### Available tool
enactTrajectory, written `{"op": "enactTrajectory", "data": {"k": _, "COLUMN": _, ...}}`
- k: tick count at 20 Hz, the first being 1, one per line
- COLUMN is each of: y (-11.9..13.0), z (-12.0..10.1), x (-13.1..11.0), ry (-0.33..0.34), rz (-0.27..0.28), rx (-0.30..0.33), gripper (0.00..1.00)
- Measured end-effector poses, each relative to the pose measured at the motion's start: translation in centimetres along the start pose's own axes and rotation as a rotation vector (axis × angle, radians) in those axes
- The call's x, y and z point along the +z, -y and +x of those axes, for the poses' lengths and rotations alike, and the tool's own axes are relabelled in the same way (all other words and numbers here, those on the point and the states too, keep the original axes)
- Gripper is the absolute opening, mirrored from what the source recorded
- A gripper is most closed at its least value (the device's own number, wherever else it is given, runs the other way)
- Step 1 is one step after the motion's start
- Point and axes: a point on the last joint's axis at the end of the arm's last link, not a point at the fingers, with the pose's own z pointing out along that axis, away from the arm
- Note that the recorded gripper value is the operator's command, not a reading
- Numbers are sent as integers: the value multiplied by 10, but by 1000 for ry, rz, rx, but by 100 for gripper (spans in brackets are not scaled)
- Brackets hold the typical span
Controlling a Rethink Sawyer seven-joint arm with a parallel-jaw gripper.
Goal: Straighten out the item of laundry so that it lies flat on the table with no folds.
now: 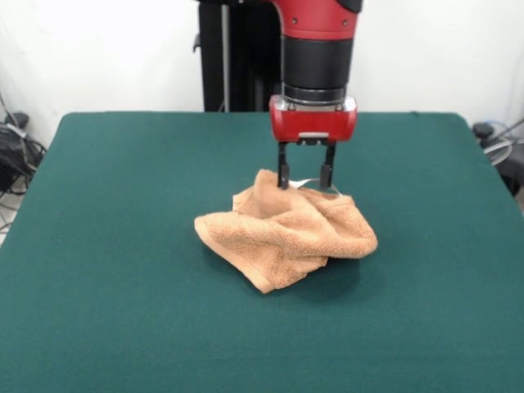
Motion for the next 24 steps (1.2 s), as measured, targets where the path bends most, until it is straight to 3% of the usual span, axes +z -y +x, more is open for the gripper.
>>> {"op": "enactTrajectory", "data": {"k": 12, "y": 16, "z": 1, "x": 22, "ry": 0, "rz": 1, "rx": 31, "gripper": 100}}
{"op": "enactTrajectory", "data": {"k": 24, "y": 67, "z": 3, "x": 26, "ry": 13, "rz": 23, "rx": 62, "gripper": 100}}
